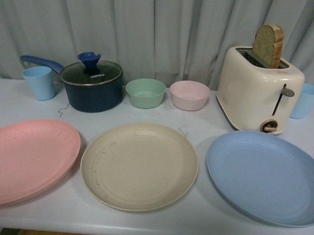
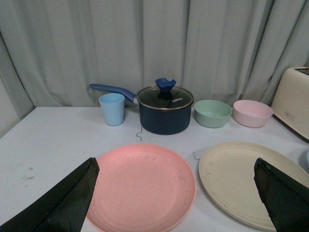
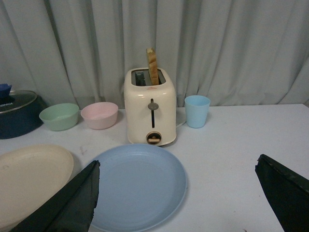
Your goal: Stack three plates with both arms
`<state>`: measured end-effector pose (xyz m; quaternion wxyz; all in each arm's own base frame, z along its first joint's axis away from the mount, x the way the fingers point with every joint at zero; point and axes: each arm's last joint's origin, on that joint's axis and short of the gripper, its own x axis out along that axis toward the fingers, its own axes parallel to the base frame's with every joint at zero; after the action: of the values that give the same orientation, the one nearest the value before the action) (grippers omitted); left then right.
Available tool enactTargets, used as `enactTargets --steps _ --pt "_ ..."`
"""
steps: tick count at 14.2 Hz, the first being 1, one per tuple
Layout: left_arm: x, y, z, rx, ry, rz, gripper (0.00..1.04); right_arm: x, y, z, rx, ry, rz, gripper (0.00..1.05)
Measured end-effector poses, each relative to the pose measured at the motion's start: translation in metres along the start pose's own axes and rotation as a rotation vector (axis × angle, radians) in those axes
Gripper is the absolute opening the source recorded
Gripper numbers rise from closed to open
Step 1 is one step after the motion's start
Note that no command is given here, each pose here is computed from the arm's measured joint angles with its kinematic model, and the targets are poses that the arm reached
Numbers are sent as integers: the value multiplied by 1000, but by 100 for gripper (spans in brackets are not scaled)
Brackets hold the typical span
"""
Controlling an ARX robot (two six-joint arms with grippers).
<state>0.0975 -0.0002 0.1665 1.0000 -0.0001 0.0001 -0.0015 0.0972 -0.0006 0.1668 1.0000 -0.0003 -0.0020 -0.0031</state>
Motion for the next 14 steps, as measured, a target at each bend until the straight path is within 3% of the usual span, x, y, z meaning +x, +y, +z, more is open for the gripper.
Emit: enactTargets --steps 8,10,11,14 --pt "0 0 0 0 0 0 98 0 0 0 0 0 0 98" --pt "11 12 10 -58 508 213 98 0 0 0 0 -2 2 98" --pt "23 27 15 -93 541 271 98 0 0 0 0 0 1 98" --pt "67 72 20 -131 615 234 98 0 0 0 0 0 1 98"
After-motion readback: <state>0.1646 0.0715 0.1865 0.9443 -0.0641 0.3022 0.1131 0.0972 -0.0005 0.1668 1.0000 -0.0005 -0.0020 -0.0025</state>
